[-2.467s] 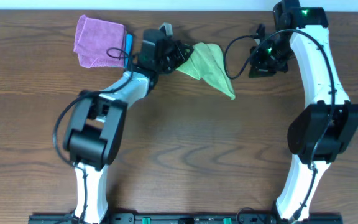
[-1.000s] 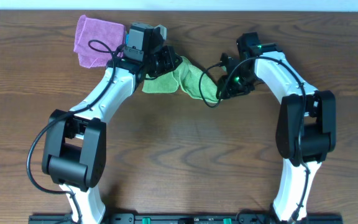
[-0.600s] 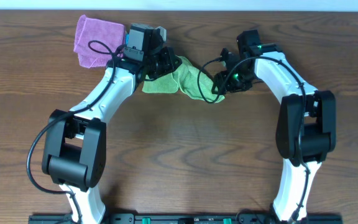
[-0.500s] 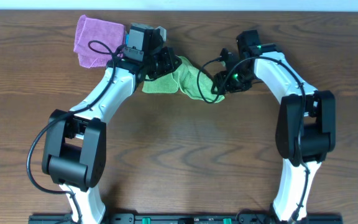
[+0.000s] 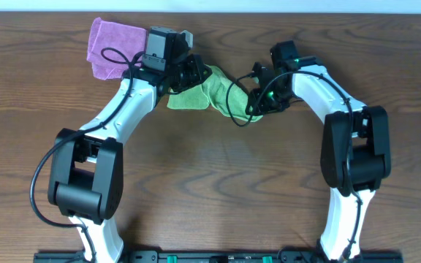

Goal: Fold the cloth
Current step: 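Grasp the green cloth's right edge with the right gripper, then lift the cloth with both grippers and stretch it apart sideways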

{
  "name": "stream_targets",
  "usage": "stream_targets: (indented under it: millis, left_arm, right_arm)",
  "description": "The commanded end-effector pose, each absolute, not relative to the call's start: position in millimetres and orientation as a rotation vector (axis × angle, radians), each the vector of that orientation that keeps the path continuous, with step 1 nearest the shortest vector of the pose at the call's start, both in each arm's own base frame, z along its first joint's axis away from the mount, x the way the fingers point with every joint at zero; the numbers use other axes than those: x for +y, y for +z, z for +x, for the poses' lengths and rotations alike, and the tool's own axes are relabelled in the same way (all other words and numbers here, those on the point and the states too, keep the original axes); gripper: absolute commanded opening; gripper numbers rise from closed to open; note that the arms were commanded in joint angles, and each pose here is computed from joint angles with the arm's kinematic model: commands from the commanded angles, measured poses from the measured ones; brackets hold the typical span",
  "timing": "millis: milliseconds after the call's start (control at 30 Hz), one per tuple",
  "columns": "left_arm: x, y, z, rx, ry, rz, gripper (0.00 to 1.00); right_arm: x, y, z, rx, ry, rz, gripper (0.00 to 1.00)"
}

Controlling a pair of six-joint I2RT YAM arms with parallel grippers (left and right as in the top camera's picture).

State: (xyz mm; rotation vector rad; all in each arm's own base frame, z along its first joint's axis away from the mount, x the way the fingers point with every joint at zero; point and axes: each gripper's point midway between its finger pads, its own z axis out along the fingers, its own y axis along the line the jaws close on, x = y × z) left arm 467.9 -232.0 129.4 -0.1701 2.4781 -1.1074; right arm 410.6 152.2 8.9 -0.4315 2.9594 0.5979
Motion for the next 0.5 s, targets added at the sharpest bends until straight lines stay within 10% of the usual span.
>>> stream_targets:
  millis: [0,167,467]
  left_arm:
    - [-230.5,136.0,470.1,2.463,-1.124,-0.139,0.06]
    - [-228.4,135.6,469.9,2.467,-1.129,-0.144,0.06]
    - [-223.6,157.9,467.2,2.425,-1.205,-0.119,0.06]
  right_arm:
    - [153.7,1.5,399.7,2.988,0.623,-0.403,0.37]
    - [152.5,-2.3,396.6,2.996,0.622,-0.399,0.01]
    - [141.6,29.3,412.0,2.939,0.621,-0.279,0.01]
